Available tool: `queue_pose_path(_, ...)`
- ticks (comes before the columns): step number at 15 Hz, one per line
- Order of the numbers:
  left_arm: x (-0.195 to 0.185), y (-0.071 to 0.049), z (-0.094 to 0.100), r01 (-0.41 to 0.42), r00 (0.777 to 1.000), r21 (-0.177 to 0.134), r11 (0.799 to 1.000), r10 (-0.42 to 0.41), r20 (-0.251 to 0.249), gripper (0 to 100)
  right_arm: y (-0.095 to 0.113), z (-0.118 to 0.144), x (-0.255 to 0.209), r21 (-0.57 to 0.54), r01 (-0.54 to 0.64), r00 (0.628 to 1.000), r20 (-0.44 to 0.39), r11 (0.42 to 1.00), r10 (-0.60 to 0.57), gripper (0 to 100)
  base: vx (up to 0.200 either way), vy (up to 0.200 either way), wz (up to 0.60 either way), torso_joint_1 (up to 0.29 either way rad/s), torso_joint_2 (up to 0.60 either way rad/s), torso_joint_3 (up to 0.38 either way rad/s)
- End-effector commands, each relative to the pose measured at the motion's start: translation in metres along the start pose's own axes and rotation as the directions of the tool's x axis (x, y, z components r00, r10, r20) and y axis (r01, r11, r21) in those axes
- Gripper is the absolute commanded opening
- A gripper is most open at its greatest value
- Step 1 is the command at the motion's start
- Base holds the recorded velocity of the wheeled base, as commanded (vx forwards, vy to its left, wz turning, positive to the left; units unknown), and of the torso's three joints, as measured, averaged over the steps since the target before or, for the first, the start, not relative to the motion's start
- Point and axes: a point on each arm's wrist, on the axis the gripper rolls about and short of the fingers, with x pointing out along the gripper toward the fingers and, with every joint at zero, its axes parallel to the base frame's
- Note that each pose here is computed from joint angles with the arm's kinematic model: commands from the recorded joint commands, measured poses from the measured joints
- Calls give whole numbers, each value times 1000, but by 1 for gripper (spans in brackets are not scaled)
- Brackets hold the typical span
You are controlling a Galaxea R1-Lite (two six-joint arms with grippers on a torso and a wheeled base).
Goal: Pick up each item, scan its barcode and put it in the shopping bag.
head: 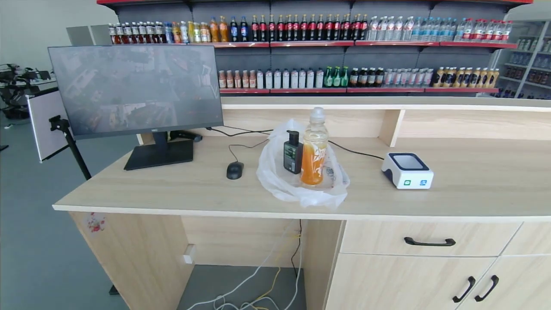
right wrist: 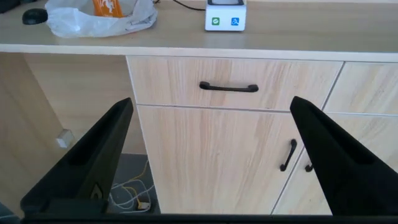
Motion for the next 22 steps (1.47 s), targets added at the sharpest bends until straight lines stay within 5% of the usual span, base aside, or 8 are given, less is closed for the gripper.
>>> queue_pose_path(1, 0, 0, 0, -2, 1000, 0, 1000, 2, 2, 0, 0, 0, 0, -2, -2, 1000, 0, 1000, 2, 100, 0, 0, 0, 0, 0, 0)
queue_pose_path(15, 0, 0, 0, 0, 1000, -2, 1000, 0, 2, 0, 0, 0, 0, -5, 0, 1000, 0, 1000, 0, 100, 0, -171, 0, 2, 3, 0)
queue_pose_path(22, 0, 0, 0, -2, 1000, -2, 1000, 2, 0, 0, 0, 0, 0, -6, 0, 1000, 0, 1000, 0, 100, 0, 0, 0, 0, 0, 0)
